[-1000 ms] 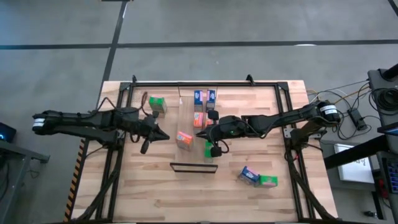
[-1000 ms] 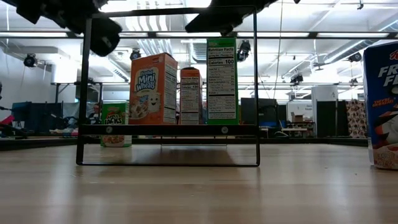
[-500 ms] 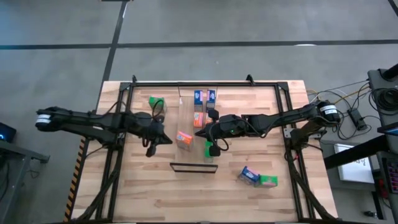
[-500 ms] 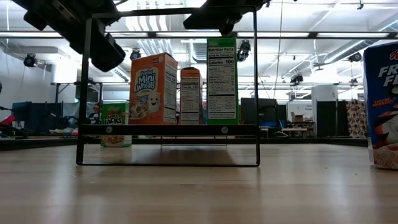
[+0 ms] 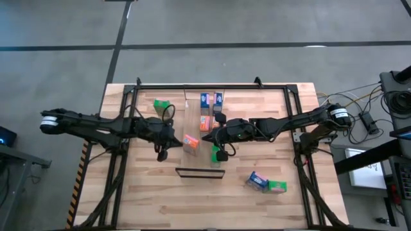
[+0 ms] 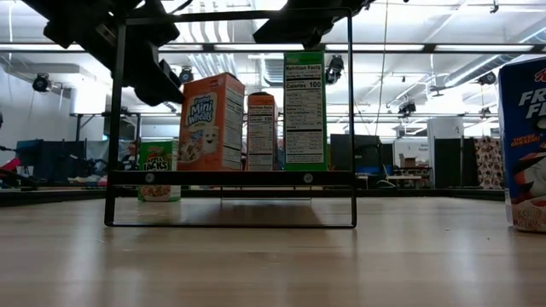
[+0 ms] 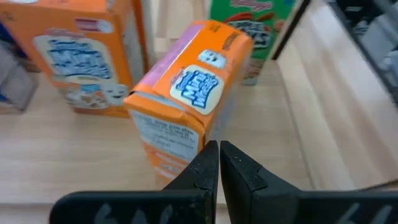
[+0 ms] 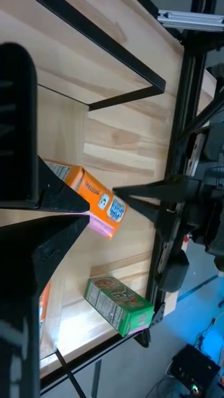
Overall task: Stack cereal on shelf
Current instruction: Put the orange cereal box on the shelf aligned with the other orange cereal boxes, then put the blue cereal box on the shelf aligned with the other blue cereal boxes
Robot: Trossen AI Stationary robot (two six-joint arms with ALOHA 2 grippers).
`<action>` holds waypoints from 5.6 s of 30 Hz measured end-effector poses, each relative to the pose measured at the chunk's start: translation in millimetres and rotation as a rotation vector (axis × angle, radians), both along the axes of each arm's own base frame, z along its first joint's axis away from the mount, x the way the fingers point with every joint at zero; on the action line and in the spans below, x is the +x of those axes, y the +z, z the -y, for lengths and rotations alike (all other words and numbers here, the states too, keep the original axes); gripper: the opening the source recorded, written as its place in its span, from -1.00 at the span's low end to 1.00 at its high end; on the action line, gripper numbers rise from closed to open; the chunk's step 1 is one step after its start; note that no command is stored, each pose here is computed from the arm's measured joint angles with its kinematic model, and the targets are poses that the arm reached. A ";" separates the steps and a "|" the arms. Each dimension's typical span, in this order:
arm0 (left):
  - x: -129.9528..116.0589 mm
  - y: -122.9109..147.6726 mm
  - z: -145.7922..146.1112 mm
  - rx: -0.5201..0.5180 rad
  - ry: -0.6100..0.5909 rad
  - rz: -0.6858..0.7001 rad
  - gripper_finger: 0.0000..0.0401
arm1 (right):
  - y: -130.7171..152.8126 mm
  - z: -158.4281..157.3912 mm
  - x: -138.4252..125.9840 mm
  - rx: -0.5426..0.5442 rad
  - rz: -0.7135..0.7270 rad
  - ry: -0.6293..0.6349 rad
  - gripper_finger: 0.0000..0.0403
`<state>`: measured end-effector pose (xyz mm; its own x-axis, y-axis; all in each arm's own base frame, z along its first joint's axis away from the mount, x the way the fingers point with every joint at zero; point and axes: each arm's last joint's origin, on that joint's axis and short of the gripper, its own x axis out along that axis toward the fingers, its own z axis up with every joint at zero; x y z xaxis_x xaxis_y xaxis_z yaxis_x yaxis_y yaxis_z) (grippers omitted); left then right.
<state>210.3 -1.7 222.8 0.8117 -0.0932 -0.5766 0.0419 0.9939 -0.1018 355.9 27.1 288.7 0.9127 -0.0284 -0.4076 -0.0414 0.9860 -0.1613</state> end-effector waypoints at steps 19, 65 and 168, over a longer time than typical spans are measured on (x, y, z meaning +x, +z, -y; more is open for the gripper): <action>-1.1 -0.9 -7.1 0.161 0.188 -0.015 -1.00 | -0.6 0.0 -0.2 -0.001 -0.005 0.000 -0.96; 32.6 14.5 23.3 0.266 0.119 0.160 -1.00 | -6.0 -0.6 -3.8 -0.028 -0.073 0.014 -0.96; 9.8 35.9 -12.4 0.610 -0.021 0.248 -1.00 | 27.9 -0.9 -9.0 0.253 -0.220 -0.129 -0.96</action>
<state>220.1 10.7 258.7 0.9288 0.1737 -0.3273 0.0117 0.8690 0.4946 346.9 28.0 316.7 0.7977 -0.0100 -0.6030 0.0791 0.9930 0.0881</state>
